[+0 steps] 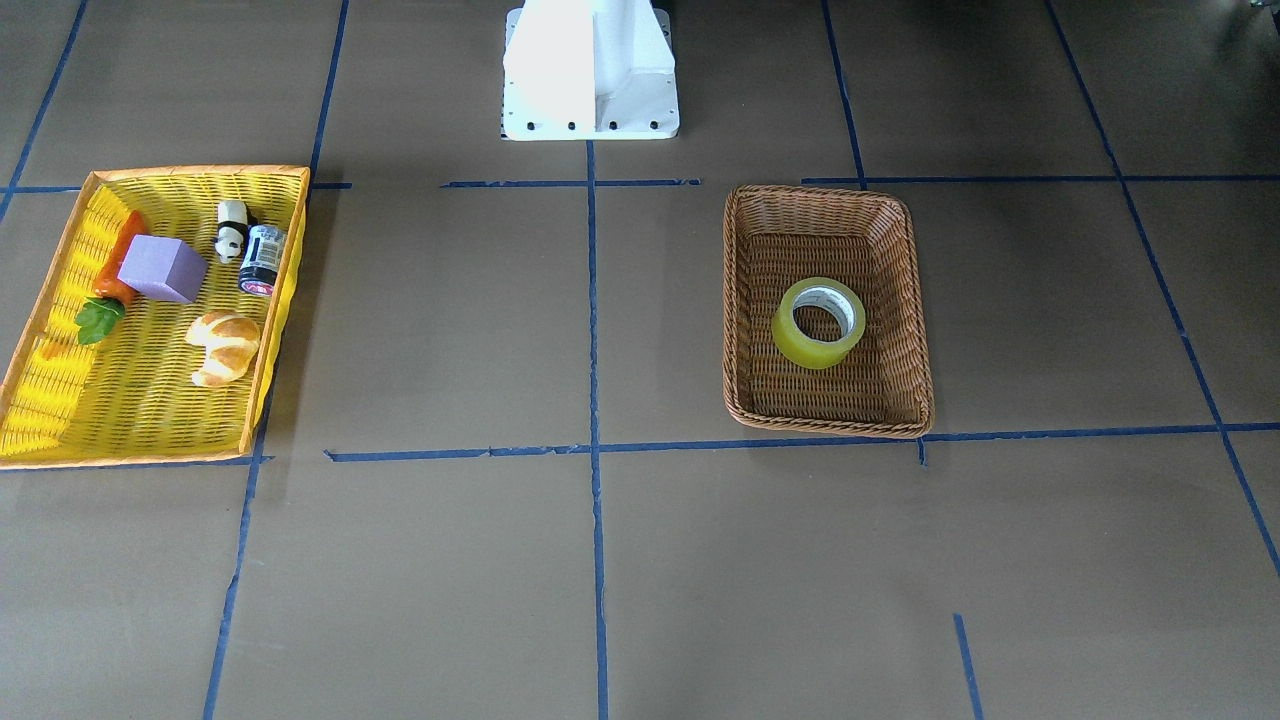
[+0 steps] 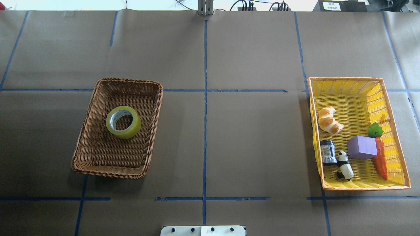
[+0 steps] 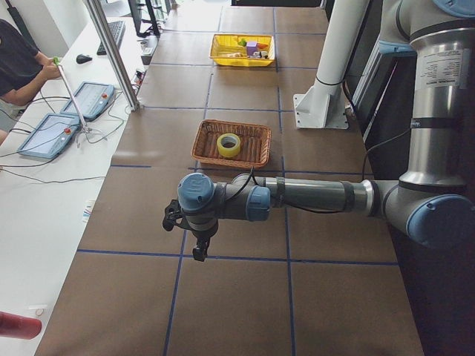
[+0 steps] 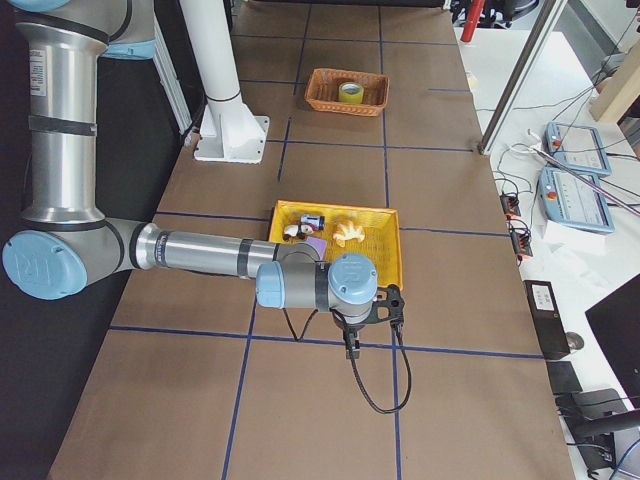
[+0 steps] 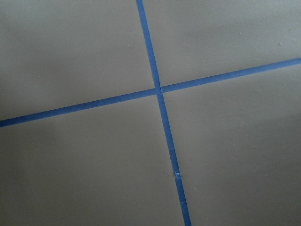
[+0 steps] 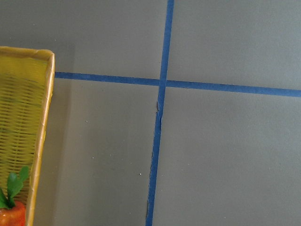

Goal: Move tape to another basket

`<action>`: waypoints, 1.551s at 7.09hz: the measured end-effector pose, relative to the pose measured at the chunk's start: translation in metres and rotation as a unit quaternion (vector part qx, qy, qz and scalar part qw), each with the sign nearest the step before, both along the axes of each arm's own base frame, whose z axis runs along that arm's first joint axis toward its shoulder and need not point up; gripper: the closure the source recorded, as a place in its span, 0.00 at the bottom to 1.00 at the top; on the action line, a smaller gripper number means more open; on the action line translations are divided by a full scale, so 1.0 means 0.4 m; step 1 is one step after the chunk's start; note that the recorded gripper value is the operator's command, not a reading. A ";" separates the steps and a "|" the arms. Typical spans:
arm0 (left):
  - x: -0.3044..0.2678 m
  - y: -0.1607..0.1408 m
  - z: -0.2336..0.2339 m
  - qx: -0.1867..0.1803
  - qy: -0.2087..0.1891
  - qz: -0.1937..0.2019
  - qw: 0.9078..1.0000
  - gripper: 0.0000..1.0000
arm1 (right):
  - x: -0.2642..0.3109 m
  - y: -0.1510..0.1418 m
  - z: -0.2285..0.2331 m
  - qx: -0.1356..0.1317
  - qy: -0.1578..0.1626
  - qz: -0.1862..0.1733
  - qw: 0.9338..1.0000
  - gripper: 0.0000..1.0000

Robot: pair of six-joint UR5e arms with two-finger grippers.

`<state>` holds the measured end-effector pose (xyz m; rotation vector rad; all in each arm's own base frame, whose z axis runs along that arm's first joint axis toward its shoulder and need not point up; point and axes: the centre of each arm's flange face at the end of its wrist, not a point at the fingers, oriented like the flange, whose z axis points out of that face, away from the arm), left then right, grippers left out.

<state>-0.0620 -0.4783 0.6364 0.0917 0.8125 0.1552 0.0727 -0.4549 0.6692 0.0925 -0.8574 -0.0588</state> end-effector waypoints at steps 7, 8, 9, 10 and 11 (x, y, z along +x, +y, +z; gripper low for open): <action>-0.016 0.016 0.097 -0.031 -0.033 0.004 0.999 0.00 | 0.000 0.002 0.001 0.001 0.002 0.000 1.000 0.00; -0.018 0.018 0.099 -0.032 -0.033 0.002 0.999 0.00 | 0.000 0.002 0.001 0.001 0.002 0.000 1.000 0.00; -0.020 0.019 0.098 -0.032 -0.032 0.001 0.999 0.00 | 0.000 0.002 0.001 0.002 0.003 0.000 1.000 0.00; -0.021 0.019 0.097 -0.032 -0.032 0.001 0.999 0.00 | 0.001 0.003 0.002 0.002 0.005 -0.001 1.000 0.00; -0.021 0.020 0.097 -0.032 -0.032 0.000 0.999 0.00 | 0.001 0.005 0.004 0.001 0.005 0.000 1.000 0.00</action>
